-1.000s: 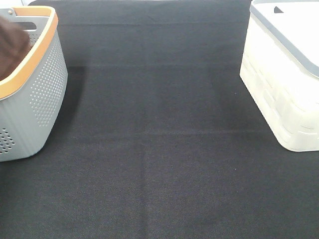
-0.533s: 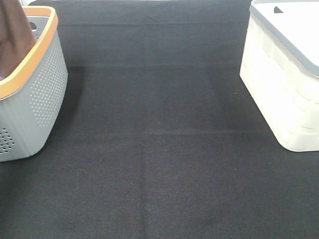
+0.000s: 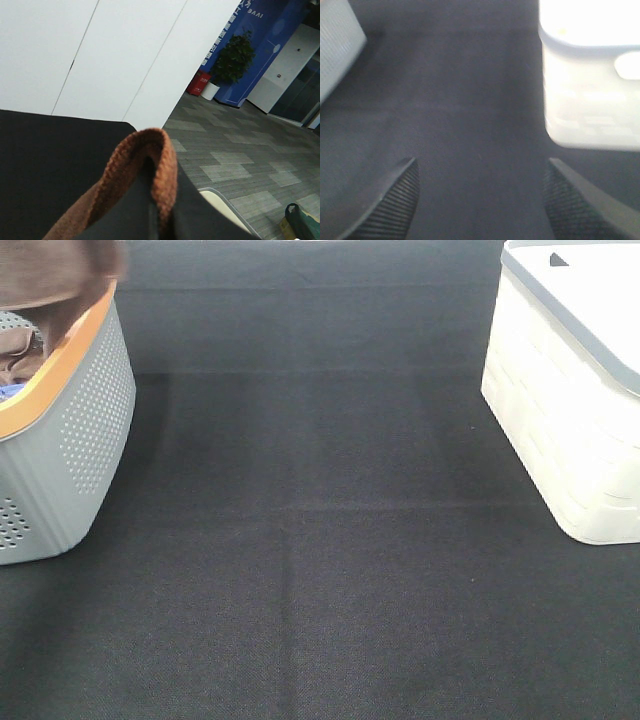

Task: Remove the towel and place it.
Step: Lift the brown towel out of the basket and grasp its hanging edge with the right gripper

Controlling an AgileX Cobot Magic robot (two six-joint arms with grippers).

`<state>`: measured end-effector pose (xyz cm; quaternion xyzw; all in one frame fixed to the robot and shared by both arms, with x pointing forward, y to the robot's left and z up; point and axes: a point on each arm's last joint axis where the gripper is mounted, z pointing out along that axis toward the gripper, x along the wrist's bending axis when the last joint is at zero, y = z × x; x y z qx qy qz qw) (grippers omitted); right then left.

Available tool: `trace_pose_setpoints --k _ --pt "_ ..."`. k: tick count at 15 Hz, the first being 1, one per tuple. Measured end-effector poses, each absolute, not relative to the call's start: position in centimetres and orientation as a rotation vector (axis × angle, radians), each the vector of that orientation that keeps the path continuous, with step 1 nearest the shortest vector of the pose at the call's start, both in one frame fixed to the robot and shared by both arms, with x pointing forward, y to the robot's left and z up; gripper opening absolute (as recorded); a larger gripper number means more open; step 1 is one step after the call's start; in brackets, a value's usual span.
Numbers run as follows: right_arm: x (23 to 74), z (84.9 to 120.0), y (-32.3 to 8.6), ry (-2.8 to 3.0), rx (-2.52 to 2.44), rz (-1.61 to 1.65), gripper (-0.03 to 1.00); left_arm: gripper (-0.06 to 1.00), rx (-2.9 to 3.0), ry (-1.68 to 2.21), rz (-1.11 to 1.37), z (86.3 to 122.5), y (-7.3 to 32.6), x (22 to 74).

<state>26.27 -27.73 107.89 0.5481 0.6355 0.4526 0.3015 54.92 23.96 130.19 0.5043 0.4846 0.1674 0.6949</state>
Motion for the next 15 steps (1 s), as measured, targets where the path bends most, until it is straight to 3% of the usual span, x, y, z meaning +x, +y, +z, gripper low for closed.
trace_pose_setpoints --k 5,9,15 --pt "30.3 111.7 -25.7 1.835 1.162 1.408 0.67 0.00 1.142 0.970 0.350 130.4 19.5 54.5" --pt "36.8 114.0 -22.5 2.084 0.895 1.339 0.67 0.00 1.196 0.941 0.294 128.4 15.1 55.9" --pt "43.6 112.2 -15.7 2.179 0.696 1.263 0.66 0.00 1.213 0.915 0.238 126.5 9.9 56.2"
